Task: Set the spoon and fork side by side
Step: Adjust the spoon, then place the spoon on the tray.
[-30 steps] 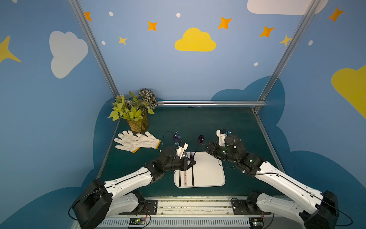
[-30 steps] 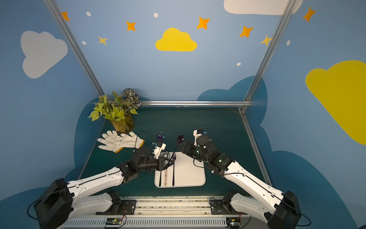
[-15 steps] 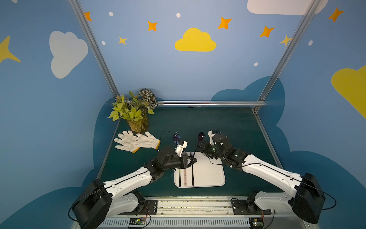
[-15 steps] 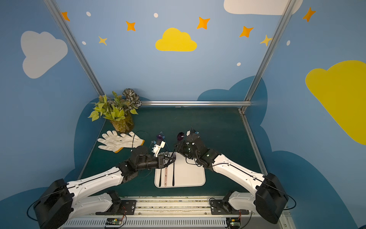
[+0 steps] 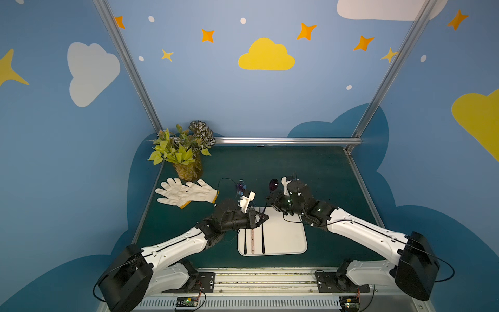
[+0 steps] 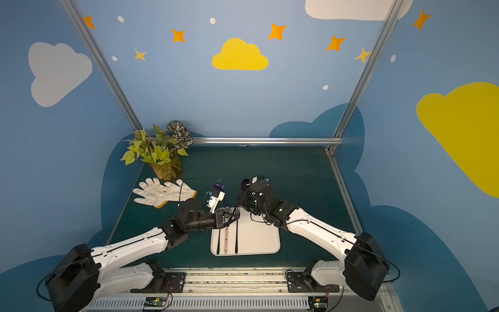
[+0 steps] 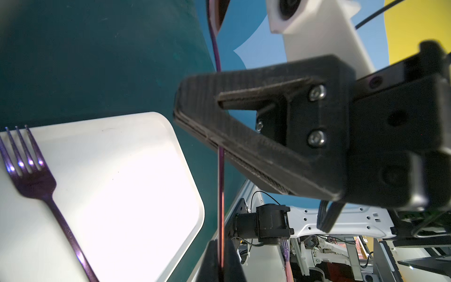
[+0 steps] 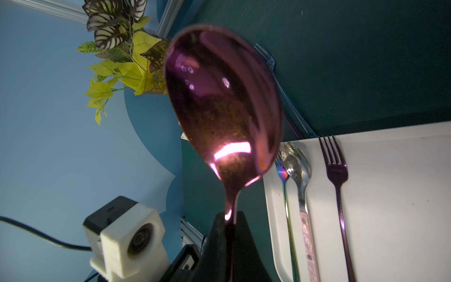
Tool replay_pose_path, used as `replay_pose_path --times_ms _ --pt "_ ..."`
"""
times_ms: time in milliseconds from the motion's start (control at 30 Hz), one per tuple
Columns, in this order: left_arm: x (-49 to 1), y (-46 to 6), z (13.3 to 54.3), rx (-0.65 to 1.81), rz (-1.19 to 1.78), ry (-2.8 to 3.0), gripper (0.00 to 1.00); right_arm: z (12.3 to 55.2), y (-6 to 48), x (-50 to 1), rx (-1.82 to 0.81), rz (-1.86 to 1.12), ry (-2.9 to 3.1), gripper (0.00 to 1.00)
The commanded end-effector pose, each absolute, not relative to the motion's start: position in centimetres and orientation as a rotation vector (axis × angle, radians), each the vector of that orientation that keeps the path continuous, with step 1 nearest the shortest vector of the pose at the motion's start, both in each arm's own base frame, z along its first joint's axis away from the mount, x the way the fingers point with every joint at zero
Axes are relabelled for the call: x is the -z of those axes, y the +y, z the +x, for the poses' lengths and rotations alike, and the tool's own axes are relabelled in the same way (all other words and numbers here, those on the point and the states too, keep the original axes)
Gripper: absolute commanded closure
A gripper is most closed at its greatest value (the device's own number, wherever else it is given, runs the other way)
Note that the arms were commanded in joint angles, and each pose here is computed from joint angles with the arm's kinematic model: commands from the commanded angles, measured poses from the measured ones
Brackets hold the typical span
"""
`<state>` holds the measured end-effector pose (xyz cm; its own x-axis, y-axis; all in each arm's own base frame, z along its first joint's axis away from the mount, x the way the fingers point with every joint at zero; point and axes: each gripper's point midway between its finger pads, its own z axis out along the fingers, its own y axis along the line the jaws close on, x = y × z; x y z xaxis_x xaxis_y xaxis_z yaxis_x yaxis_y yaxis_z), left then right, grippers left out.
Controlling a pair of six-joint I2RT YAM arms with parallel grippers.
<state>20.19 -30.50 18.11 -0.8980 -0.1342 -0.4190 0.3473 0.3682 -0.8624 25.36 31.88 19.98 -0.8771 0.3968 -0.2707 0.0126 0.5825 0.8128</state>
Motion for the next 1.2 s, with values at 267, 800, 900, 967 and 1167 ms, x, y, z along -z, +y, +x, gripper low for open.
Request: replay_pose_path --times_ms 267,800,900,967,1167 --pt "-18.4 -29.1 20.2 1.42 0.239 2.209 0.34 24.3 27.9 -16.4 -0.87 0.247 2.613 1.0" --pt "-14.6 -12.3 19.5 0.552 -0.009 2.416 0.13 19.4 28.8 -7.6 -0.44 -0.082 3.021 1.0" --pt "-14.5 -12.0 19.3 0.548 -0.006 2.414 0.13 19.7 29.1 -6.4 -0.392 -0.063 3.046 1.0" --pt "-14.3 -11.9 19.1 0.545 -0.005 2.42 0.13 19.8 29.1 -5.7 -0.351 -0.052 3.068 1.0" --pt "-14.2 -11.6 18.7 0.555 -0.002 2.409 0.12 19.8 28.3 -4.7 -0.198 -0.05 3.101 1.0"
